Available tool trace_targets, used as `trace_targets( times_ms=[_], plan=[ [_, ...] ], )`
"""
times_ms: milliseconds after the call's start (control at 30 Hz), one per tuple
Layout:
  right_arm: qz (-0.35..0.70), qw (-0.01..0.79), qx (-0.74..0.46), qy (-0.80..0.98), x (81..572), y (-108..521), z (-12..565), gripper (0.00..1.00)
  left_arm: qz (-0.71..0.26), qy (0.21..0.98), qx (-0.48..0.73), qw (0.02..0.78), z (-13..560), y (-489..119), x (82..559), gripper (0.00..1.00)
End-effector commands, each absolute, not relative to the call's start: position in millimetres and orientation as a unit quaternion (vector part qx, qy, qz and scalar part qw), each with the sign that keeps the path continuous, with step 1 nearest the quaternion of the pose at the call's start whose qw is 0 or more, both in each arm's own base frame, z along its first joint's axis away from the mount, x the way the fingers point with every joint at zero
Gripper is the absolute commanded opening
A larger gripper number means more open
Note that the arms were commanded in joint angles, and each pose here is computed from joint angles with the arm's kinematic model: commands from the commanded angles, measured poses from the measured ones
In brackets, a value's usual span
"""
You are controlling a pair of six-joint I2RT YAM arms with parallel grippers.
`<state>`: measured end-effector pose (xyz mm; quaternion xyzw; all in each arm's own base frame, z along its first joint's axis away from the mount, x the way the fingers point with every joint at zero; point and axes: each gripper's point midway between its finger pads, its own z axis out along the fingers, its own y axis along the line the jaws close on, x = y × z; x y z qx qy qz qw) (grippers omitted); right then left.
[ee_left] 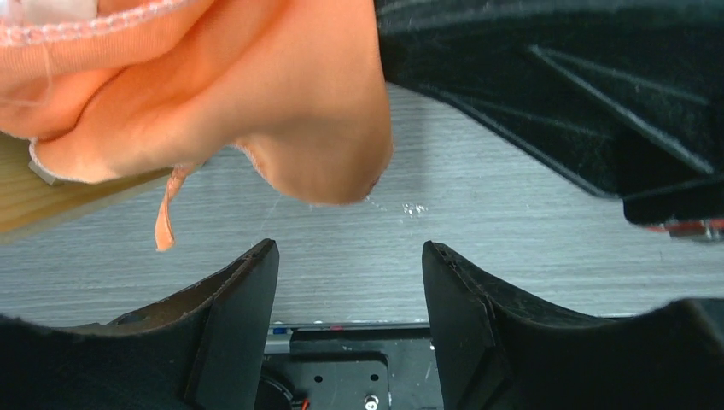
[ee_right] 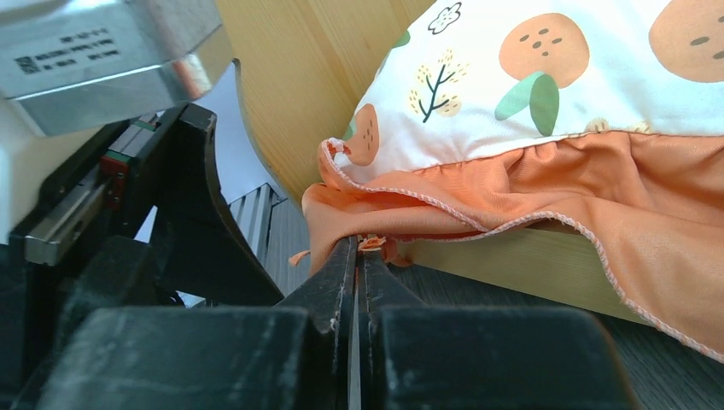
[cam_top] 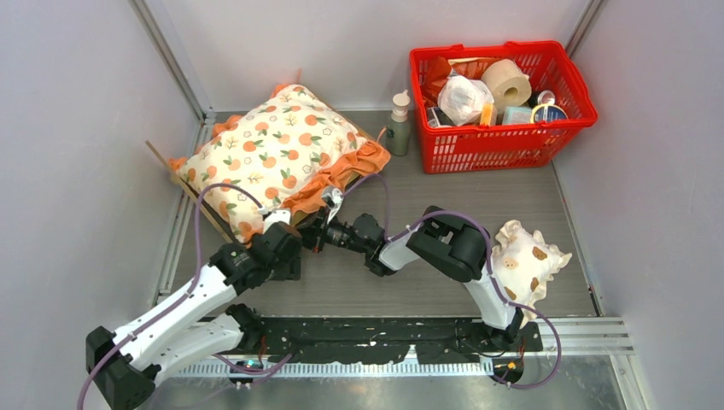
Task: Set up the pet bed
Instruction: Tie the ropes to the bed frame.
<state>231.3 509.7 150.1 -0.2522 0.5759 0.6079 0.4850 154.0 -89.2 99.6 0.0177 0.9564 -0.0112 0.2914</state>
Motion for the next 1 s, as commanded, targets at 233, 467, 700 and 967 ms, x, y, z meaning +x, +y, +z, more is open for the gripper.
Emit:
trace_targets(
  times_ms=[233, 467, 700, 967],
  plan=[
    [0.636, 0.525, -0.251, 0.506, 224, 508, 216, 0.05, 0.093, 0.925, 0.013, 0.369, 115, -77, 208, 0.48],
    [0.638, 0.524, -0.25, 0.506, 223, 509, 215, 0.05, 0.103, 0.896, 0.006, 0.431, 161, -64, 215, 0.0],
    [0.639, 0.521, -0.25, 0.508, 222, 509, 212, 0.05, 0.124, 0.874, 0.047, 0.468, 210, -55, 226, 0.0],
    [0.639, 0.52, -0.253, 0.507, 221, 509, 210, 0.05, 0.161, 0.887, 0.065, 0.428, 200, -42, 272, 0.0]
  ],
)
